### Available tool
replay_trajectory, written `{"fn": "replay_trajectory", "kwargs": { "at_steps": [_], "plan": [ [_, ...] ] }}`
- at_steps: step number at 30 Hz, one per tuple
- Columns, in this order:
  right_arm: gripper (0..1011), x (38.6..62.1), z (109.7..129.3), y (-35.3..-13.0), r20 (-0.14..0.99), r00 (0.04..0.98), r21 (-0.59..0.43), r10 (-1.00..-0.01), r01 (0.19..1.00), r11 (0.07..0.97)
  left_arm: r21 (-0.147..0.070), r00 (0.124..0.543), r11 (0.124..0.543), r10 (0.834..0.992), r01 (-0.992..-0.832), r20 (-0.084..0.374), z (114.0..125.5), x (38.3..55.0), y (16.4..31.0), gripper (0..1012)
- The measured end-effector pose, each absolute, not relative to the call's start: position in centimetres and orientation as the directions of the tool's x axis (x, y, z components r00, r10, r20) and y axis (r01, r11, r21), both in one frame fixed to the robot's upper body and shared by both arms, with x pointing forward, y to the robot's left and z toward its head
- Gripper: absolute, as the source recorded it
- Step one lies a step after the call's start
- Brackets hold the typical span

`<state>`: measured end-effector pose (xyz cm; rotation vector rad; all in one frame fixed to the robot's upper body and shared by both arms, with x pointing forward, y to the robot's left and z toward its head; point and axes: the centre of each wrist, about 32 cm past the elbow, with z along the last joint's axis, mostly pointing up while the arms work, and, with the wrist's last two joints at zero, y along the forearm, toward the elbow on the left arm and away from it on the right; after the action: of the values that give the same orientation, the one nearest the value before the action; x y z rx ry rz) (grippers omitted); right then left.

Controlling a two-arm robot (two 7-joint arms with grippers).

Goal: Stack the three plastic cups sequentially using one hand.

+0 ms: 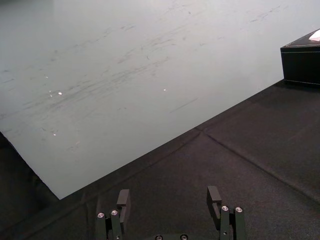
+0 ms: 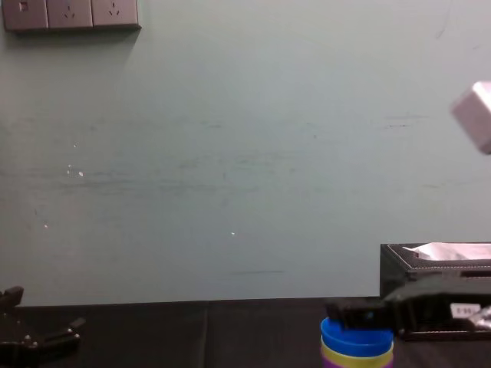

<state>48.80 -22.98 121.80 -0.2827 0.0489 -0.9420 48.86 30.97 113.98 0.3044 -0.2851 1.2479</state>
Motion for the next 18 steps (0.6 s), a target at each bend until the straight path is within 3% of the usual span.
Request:
{"fn": "replay_trajectory", "kwargs": {
  "at_steps": [8, 18],
  "plan": [
    [1003, 46.8, 121.7, -23.5, 0.074, 0.507, -0.158, -0.858, 0.856, 0.492, 0.070, 0.292, 0.287, 0.880, -0.955, 0.374, 114.0, 48.9, 31.0, 1000],
    [1003, 44.8, 119.7, -23.8, 0.075, 0.281, -0.097, -0.957, 0.957, 0.274, 0.070, 0.292, 0.287, 0.880, -0.955, 0.374, 114.0, 48.9, 31.0, 1000]
  ]
}}
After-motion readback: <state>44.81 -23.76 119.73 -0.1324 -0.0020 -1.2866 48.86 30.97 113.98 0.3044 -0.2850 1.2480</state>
